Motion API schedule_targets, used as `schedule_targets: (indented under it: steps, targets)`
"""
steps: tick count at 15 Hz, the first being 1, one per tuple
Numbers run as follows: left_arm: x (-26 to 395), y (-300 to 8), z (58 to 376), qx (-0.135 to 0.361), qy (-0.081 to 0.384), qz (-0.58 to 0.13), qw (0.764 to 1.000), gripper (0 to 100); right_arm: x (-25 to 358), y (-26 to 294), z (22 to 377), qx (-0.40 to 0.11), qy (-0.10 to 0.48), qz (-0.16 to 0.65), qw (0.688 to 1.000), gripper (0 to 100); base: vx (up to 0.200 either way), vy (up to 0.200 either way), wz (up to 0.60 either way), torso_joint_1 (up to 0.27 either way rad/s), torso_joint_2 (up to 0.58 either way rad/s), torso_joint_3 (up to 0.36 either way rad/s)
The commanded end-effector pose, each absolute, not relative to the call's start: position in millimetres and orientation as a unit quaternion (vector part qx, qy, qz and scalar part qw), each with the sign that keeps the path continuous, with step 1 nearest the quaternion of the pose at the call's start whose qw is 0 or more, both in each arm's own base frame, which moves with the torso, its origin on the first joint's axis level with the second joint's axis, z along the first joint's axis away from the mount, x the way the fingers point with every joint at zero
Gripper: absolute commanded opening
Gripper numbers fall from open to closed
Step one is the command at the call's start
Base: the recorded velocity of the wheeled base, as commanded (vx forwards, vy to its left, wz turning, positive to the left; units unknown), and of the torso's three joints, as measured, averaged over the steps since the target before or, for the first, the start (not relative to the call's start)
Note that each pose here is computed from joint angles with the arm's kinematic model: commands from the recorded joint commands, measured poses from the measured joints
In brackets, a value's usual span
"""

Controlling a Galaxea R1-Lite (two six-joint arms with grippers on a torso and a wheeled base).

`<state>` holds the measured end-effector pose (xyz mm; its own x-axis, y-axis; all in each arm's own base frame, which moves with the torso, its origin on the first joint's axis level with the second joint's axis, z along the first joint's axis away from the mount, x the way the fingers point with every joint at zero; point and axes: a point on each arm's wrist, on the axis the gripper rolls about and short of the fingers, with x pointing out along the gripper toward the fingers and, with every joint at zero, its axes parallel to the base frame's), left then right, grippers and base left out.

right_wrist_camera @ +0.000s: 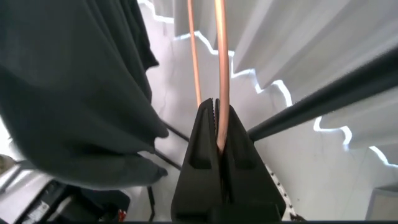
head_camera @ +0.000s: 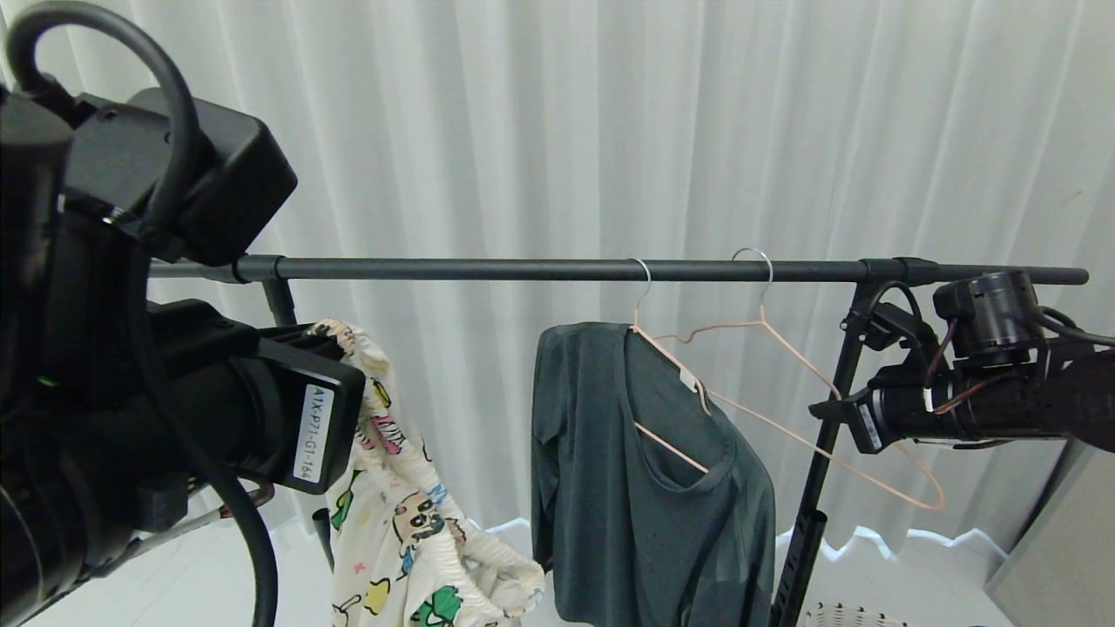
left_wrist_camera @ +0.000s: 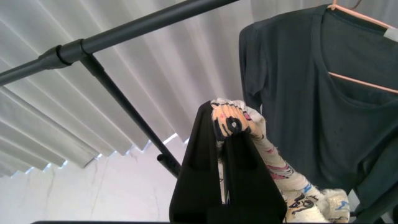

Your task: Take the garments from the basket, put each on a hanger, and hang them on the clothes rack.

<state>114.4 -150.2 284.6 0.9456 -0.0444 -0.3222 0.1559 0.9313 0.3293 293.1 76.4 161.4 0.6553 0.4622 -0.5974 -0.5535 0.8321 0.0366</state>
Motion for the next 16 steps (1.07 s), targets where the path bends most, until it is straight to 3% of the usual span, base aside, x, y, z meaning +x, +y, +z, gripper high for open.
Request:
schedule_targets:
  steps: [1, 4, 11, 16]
  targets:
    - [113, -148, 286, 0.174, 0.154, -0.052, 0.971, 0, 284, 74, 177, -0.069, 0.283, 0.277, 0.916, 0, 0.000, 0.000, 0.00, 0.000, 0.00, 0.000]
    - [112, -146, 288, 0.171, 0.152, -0.052, 0.972, 0, 274, 72, 185, -0.067, 0.271, 0.275, 0.920, 0, 0.000, 0.000, 0.00, 0.000, 0.00, 0.000]
    - [112, -144, 277, 0.189, 0.160, -0.039, 0.968, 0, 186, 42, 202, -0.065, 0.225, 0.252, 0.939, 0, 0.000, 0.000, 0.00, 0.000, 0.00, 0.000]
    - [112, -144, 276, 0.191, 0.162, -0.036, 0.967, 0, 143, 34, 183, -0.069, 0.230, 0.250, 0.938, 0, -0.200, 0.000, 0.00, 0.005, 0.00, 0.001]
